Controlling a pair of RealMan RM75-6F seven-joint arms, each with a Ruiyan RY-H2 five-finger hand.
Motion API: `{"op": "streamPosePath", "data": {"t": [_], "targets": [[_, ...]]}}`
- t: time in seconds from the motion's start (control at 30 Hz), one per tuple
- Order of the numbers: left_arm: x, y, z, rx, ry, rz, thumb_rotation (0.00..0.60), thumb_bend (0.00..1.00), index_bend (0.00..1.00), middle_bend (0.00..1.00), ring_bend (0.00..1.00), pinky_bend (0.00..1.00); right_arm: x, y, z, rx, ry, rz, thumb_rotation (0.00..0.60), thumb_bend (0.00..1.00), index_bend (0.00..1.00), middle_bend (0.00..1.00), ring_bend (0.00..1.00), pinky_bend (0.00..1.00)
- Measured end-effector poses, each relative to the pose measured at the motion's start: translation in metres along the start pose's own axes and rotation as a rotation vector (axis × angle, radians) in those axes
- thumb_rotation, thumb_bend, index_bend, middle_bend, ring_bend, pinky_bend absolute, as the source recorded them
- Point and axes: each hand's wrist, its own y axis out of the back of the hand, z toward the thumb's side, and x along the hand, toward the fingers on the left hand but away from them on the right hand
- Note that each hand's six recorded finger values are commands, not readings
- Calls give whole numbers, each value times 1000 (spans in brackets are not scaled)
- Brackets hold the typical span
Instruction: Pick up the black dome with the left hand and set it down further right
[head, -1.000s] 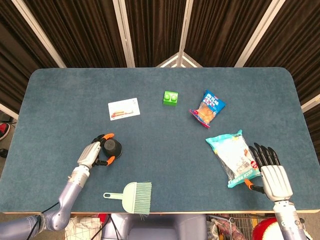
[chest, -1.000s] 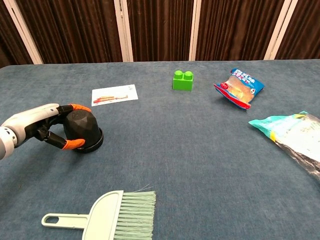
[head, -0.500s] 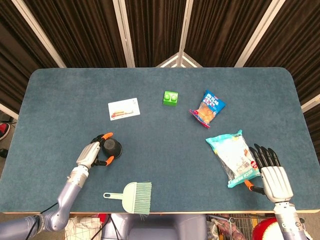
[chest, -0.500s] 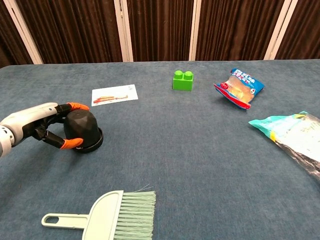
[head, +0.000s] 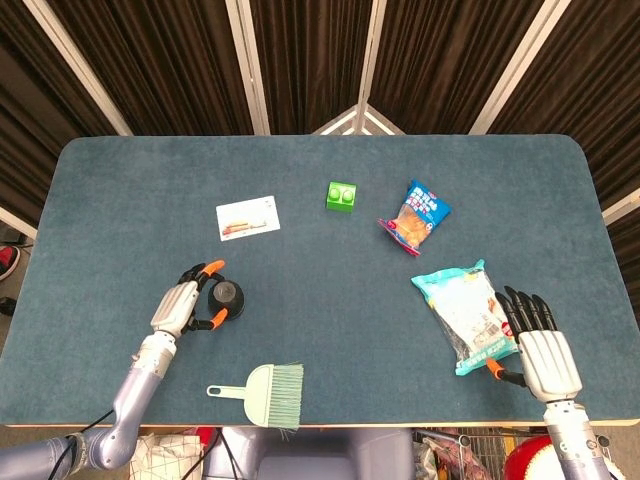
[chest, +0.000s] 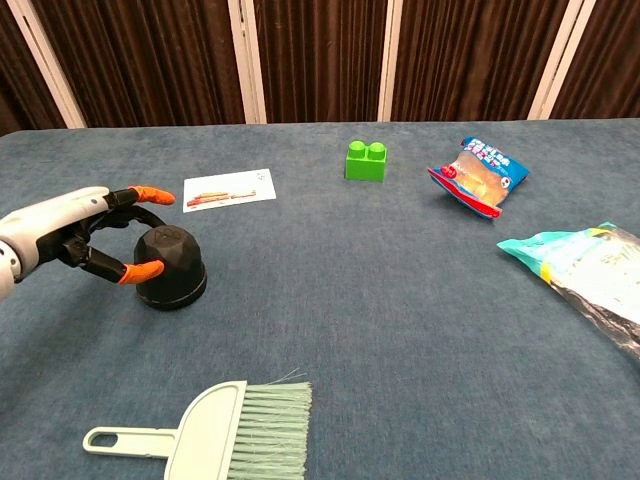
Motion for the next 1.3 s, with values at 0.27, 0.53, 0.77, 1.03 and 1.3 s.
{"op": "streamPosePath", "data": {"t": [0.27,0.53,0.77,1.03,1.3], "targets": [[1,-3,1,5,14,3,600,516,132,290,0,0,3,4,-3,-3,0,2,600,209,0,0,15,0],[-2,3,20,-63,-45,57,600,590,172,395,0,0,1,4,-2,0,0,1,600,209,0,0,14,0],[-16,17,42,-107,-106,79,600,587,185,395,0,0,3,4,1,-2,8,2,600,208,0,0,15,0],[-7,9,57,-123,-145,87,600,584,193,384,0,0,3,5,1,-4,11,-2,600,209,0,0,14,0],[30,-39,64,-128,-161,41,600,584,203,373,0,0,3,5,-1,-2,5,-7,600,209,0,0,14,0]]}}
